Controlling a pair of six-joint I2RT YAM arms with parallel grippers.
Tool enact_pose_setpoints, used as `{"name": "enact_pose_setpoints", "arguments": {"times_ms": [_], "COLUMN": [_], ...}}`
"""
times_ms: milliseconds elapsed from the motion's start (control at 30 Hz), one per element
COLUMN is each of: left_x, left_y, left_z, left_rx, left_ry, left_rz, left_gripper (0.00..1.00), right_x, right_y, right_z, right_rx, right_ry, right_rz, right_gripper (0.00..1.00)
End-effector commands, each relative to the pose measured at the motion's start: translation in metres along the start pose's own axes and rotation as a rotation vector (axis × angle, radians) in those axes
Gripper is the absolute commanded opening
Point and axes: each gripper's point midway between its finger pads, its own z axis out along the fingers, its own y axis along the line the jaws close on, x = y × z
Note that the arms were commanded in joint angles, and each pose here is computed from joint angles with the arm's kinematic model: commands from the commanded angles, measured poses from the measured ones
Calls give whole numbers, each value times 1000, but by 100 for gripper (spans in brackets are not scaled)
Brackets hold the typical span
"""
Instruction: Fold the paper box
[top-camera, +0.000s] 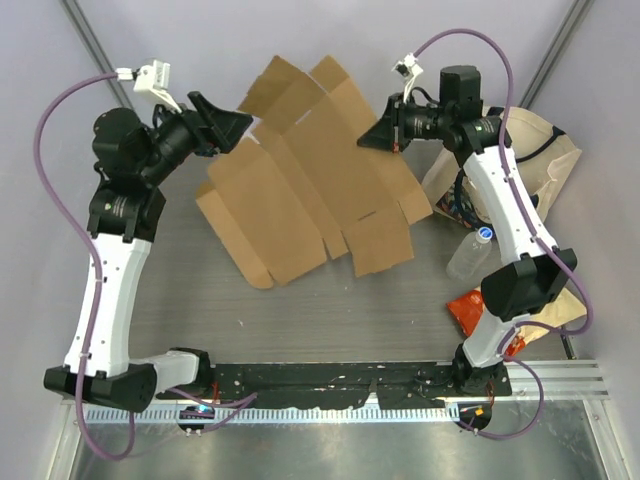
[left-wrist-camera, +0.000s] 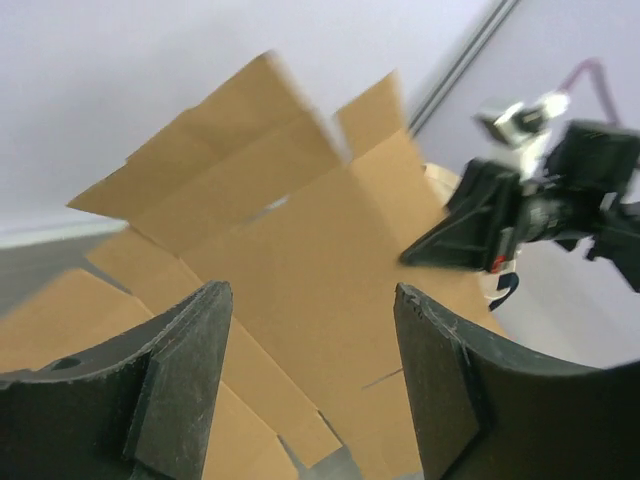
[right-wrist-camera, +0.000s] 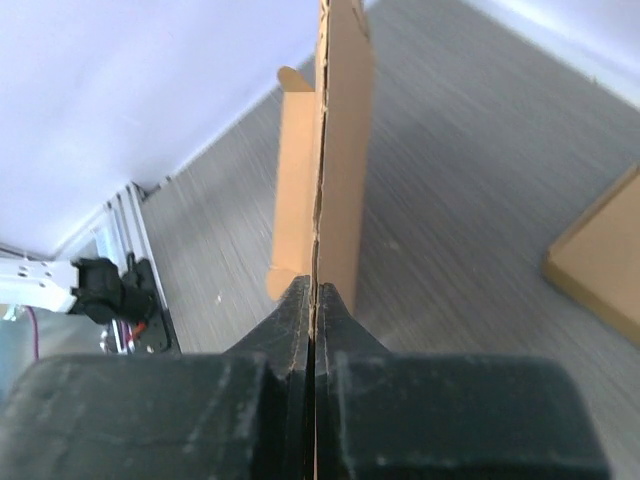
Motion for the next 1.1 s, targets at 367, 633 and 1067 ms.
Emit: {"name": "enact_pose_setpoints", "arguments": {"times_ms": [367, 633, 1067], "left_x": [16, 68, 157], "left_y": [1, 20, -14], "left_z": [160, 229, 185], "left_rx": [67, -195, -108], "left_ry": [-21, -16, 122], "left_rz": [-65, 176, 101], "left_gripper": [40, 37, 33], "right_x": [71, 67, 44], "right_y": [-15, -18, -11], "right_z": [7, 9, 23], "right_rx": [-22, -12, -62], "right_ry": [179, 146, -2], "right_rz": [56, 25, 122], "right_gripper": [1, 1, 1]}}
